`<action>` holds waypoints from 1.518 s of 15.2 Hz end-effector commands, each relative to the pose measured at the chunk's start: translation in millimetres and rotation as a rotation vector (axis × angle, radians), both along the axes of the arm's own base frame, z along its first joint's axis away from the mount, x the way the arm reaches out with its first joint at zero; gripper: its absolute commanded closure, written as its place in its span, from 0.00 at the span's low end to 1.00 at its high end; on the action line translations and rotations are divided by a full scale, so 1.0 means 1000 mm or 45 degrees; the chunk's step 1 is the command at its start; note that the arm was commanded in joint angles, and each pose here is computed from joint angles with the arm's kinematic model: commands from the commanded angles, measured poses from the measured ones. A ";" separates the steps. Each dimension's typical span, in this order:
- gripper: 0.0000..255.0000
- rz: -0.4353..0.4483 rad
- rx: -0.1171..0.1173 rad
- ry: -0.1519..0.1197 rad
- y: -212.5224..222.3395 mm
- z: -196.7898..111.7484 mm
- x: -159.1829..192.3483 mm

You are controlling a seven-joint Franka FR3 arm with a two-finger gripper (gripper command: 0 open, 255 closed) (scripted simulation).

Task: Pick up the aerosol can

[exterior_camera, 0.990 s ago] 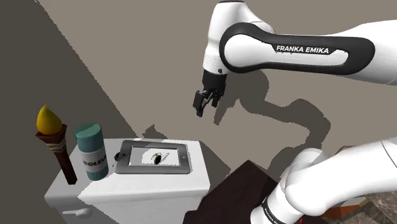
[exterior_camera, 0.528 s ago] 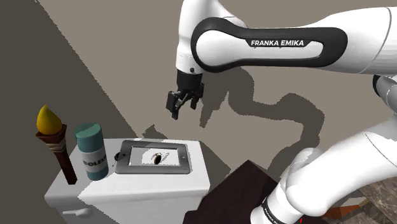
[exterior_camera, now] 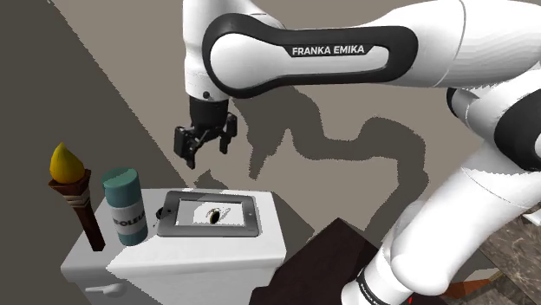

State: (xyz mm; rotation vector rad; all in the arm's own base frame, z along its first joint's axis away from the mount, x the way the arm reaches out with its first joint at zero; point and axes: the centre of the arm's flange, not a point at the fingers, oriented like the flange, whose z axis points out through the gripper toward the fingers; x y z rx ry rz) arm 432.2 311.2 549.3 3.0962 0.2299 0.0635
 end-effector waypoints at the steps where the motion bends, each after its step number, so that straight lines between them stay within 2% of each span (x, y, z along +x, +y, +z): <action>1: 0.00 0.000 0.009 -0.001 0.022 -0.002 0.007; 13: 0.00 0.009 0.054 -0.008 0.164 -0.003 0.056; 22: 0.00 0.009 0.054 -0.008 0.164 -0.043 0.056; 23: 1.00 0.009 0.054 -0.007 0.164 -0.044 0.057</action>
